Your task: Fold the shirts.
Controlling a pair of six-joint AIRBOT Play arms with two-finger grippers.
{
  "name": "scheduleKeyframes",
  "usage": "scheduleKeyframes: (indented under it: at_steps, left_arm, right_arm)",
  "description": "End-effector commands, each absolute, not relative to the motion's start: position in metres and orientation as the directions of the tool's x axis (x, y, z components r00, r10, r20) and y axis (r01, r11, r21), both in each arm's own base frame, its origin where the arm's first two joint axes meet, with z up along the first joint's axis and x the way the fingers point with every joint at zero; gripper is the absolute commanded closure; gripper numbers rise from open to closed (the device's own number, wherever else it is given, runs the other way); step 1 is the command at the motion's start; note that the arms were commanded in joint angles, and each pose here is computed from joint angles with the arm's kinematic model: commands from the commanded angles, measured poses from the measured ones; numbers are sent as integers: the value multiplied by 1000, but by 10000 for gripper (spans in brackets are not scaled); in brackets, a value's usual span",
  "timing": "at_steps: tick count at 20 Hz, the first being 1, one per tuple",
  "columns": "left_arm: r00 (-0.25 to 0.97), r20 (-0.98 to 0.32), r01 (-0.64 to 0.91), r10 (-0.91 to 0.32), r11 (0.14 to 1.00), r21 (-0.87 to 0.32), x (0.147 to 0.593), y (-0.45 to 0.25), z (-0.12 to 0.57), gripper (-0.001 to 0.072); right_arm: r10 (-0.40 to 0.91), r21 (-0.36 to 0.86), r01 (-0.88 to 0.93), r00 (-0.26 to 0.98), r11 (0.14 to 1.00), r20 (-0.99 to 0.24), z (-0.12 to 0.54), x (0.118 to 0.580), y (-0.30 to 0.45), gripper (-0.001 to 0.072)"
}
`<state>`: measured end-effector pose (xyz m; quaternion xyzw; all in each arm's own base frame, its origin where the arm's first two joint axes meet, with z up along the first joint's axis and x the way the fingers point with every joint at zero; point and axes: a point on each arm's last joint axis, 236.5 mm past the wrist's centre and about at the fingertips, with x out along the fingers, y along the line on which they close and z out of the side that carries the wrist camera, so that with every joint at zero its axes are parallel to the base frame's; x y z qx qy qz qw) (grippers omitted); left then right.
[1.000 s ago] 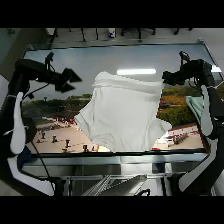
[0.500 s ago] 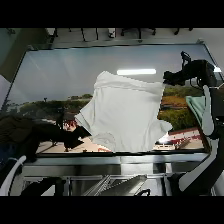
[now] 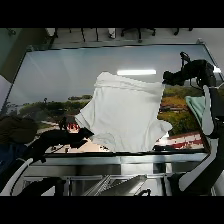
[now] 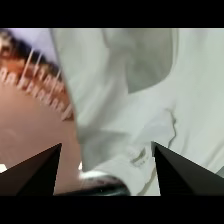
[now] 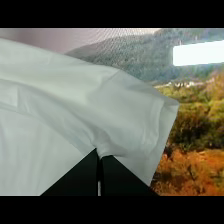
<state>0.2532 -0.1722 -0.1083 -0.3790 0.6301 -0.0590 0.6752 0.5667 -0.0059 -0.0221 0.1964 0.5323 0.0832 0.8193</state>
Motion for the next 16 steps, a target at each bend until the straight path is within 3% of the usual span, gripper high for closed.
scheduleKeyframes:
  at_steps: [1,2,3,5,9,12,16]
  left_arm:
    - [212,-822,-357,-529,741,-569,287,-172,-118,143]
    - [217,-820,-335,-530,749,-572,299,-175,-117,493]
    - [220,-818,-305,-531,759,-575,311,-177,-117,691]
    - [258,-812,-262,-524,771,-580,345,-172,-112,692]
    - [428,-771,-230,-471,768,-597,454,-110,-69,693]
    - [514,-734,-155,-444,793,-589,527,-72,-26,693]
    - [475,-736,-62,-482,816,-574,583,-66,-22,693]
  right_arm:
    - [344,409,73,418,910,-841,-22,566,-7,693]
    - [336,399,75,409,914,-848,-23,564,-9,693]
    - [325,383,80,391,920,-861,-25,558,-15,693]
    - [262,314,125,316,941,-912,-33,538,-36,694]
    - [110,120,197,60,973,-992,-37,464,-68,695]
    - [115,113,211,3,971,-993,-27,410,-35,695]
    - [115,93,252,-71,963,-991,-42,300,32,694]
